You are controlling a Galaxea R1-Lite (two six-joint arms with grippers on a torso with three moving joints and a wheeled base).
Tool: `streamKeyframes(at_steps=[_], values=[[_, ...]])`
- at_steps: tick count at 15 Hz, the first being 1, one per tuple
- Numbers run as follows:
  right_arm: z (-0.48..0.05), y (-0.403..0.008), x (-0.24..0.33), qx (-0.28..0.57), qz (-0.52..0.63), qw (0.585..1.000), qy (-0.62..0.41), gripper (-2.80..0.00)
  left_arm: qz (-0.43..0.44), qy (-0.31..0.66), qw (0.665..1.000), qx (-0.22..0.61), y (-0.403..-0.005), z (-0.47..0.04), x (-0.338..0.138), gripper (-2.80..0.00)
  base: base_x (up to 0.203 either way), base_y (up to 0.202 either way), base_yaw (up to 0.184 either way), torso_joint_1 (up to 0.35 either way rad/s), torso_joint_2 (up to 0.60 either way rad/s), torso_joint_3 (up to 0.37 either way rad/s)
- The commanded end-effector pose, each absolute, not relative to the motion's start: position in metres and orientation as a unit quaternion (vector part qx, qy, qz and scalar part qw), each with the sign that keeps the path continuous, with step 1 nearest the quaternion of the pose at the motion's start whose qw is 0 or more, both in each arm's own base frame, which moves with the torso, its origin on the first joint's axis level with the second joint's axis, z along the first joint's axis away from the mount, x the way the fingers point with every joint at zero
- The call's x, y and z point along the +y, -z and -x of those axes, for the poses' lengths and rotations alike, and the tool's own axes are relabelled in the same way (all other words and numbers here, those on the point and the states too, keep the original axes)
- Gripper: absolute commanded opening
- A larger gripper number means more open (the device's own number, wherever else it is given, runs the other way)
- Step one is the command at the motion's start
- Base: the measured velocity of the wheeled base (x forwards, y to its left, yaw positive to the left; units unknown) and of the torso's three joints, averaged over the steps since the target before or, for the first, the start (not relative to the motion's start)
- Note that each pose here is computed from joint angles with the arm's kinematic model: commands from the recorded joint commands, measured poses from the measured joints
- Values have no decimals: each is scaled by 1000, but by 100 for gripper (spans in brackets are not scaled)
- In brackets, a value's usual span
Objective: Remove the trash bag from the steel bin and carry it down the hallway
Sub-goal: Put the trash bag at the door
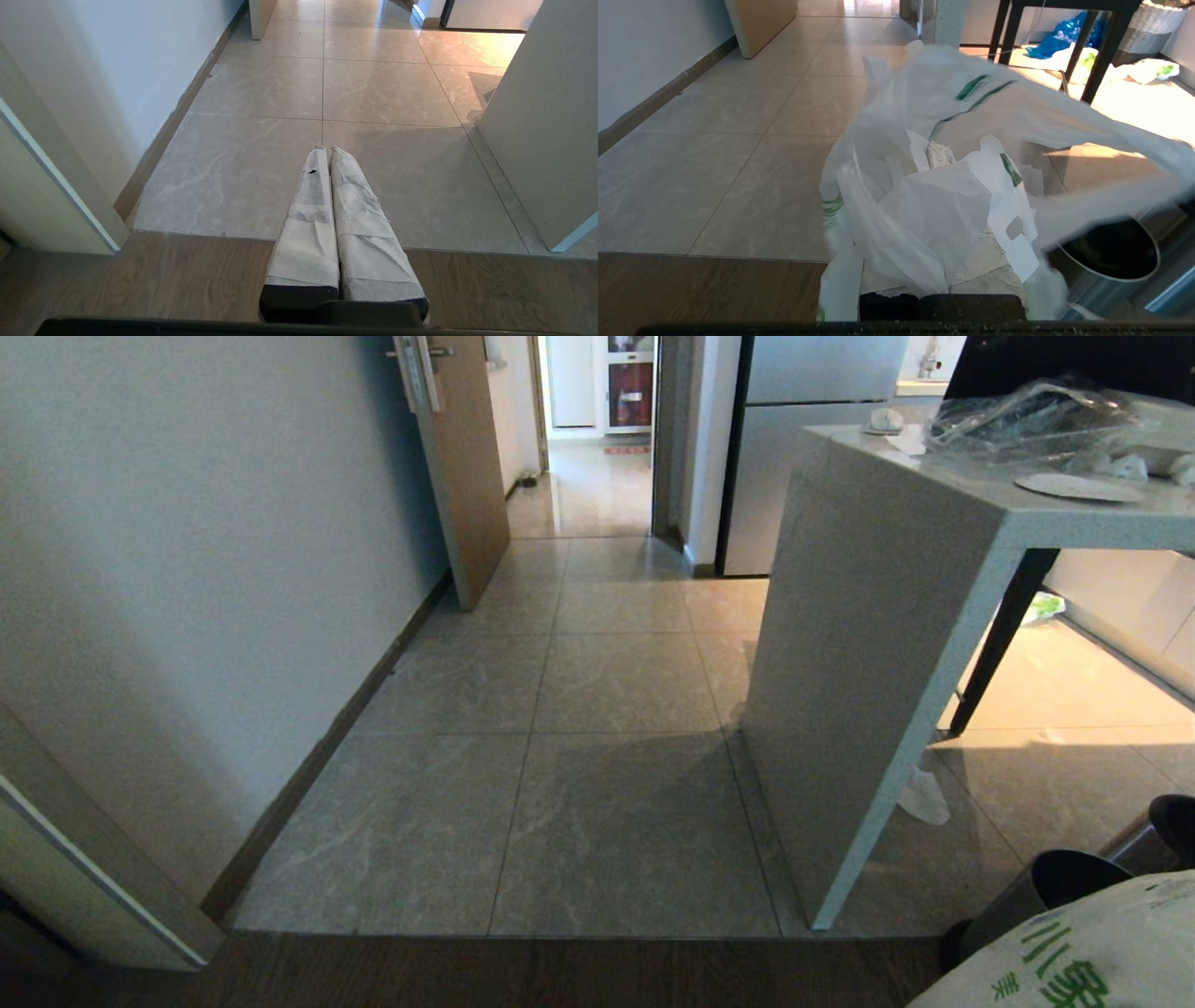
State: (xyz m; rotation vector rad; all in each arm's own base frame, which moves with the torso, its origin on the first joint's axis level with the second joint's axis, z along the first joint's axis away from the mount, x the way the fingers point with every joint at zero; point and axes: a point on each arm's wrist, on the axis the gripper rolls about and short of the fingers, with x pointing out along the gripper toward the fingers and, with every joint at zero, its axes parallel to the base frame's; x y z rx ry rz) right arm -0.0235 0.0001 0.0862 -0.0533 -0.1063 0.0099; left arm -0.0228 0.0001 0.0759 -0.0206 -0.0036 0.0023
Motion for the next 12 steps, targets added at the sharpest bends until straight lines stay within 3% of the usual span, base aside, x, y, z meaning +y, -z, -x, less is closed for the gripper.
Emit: streamKeyframes(at_steps=[1, 12], values=[[20, -75, 0, -33, 26, 999, -5, -280, 11, -2, 1000, -2, -76, 23, 0, -280, 0, 0, 0, 0, 0, 0], [20, -75, 0, -33, 27, 999, -6, -280, 10, -2, 1000, -2, -76, 23, 0, -280, 0, 0, 0, 0, 0, 0]])
